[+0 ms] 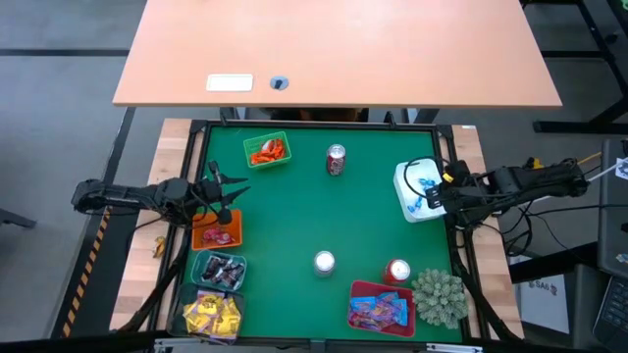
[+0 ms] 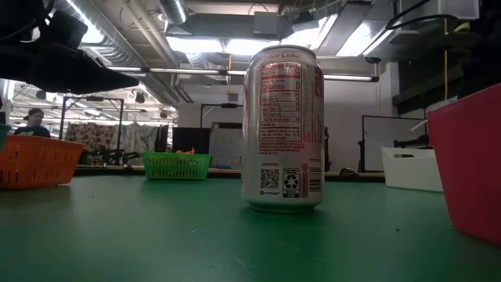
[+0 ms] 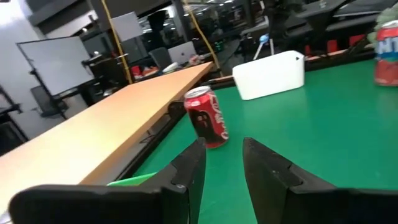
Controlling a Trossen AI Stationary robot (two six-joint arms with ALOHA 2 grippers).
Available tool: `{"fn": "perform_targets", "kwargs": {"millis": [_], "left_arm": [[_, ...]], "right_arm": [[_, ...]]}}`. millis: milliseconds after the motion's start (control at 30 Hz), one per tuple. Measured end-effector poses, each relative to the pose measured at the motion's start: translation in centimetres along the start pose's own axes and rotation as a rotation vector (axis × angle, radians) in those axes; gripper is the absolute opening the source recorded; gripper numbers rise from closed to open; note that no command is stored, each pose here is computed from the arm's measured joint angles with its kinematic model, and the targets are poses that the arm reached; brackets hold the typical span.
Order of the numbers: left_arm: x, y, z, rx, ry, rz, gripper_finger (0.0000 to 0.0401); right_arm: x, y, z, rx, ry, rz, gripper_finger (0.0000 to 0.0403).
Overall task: Sort candy
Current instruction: Put the blue lollipop candy into the white bin, then return to Home Position
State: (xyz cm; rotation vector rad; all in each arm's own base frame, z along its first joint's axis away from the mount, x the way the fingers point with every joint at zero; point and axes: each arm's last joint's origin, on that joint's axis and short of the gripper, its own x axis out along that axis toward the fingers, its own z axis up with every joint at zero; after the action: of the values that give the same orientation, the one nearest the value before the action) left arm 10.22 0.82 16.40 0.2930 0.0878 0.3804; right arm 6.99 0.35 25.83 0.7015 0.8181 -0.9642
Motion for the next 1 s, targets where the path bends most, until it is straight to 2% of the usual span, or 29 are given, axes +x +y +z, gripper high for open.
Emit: {"fn": "perform_targets", "kwargs": {"millis": [133, 433, 767, 867, 1000], "left_arm": [[0.17, 0.3, -0.09, -0.031, -0.009, -0.034, 0.0098], [0.32, 0.63, -0.42, -0.094, 0.013, -0.043, 0.0098], [0.32, 0.64, -0.43, -0.101, 0.014, -0.043, 0.0098], [0.32, 0.64, -0.43, -0.101, 0.014, -0.043, 0.0098], [0.32, 0.64, -0.43, -0.101, 0.014, -0.043, 0.0098]], "right_arm": [[0.1, 0.03, 0.0, 0.045, -0.013, -0.03, 0.0003], [0.16, 0.15, -0.01, 0.036, -0.012, -0.037, 0.0003], [0.16, 0.16, -0.01, 0.036, -0.013, -0.035, 0.0004], [0.16, 0.29, 0.02, 0.039, -0.015, -0.022, 0.0021], [0.16, 0.52, 0.06, 0.048, -0.018, 0.0, 0.0066]]}}
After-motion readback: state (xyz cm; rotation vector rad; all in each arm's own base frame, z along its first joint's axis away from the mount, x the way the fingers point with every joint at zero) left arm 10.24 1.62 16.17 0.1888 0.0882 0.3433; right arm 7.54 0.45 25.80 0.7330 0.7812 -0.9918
